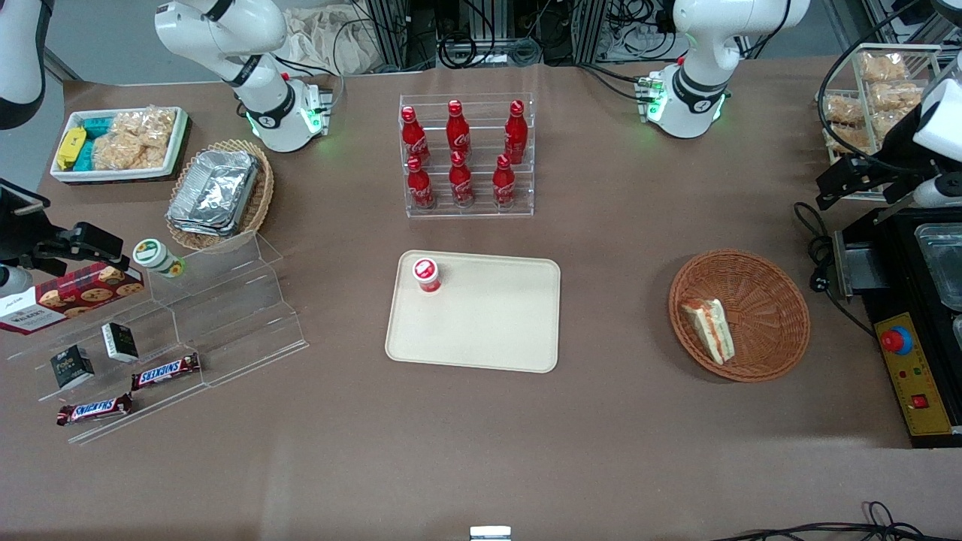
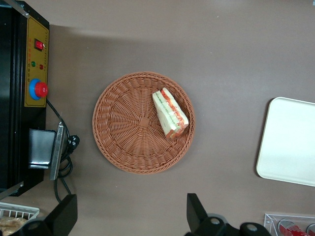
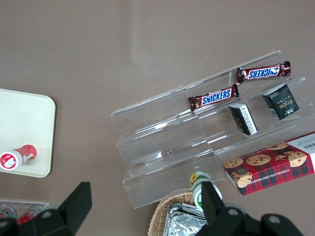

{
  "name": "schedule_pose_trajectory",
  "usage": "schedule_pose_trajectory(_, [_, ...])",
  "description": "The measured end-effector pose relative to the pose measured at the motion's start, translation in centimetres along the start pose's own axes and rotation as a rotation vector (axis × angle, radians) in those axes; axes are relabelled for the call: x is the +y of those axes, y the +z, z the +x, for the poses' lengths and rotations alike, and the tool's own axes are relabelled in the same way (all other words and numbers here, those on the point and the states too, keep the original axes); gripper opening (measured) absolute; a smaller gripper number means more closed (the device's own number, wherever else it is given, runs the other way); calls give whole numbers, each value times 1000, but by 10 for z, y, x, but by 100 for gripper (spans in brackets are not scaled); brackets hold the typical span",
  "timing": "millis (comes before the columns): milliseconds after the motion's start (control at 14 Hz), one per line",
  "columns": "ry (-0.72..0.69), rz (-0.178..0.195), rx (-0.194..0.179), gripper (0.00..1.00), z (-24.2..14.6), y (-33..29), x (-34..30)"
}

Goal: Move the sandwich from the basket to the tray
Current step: 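Move the left gripper down over the wrapped sandwich in the wicker basket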

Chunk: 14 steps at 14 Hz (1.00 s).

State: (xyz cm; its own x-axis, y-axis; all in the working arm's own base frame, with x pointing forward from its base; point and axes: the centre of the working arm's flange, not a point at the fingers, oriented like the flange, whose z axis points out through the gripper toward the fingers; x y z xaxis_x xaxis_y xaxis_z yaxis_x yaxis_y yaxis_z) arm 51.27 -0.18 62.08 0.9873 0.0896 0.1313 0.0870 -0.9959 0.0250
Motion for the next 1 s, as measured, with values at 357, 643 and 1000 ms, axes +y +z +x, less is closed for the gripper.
schedule_pose_trajectory(357, [-25,12,-45,100,7,-4,-1])
schedule_pose_trajectory(643, [-104,27,-146,100,27,55,0])
schedule_pose_trajectory(1000, [-193,46,-240,100,63,187,26])
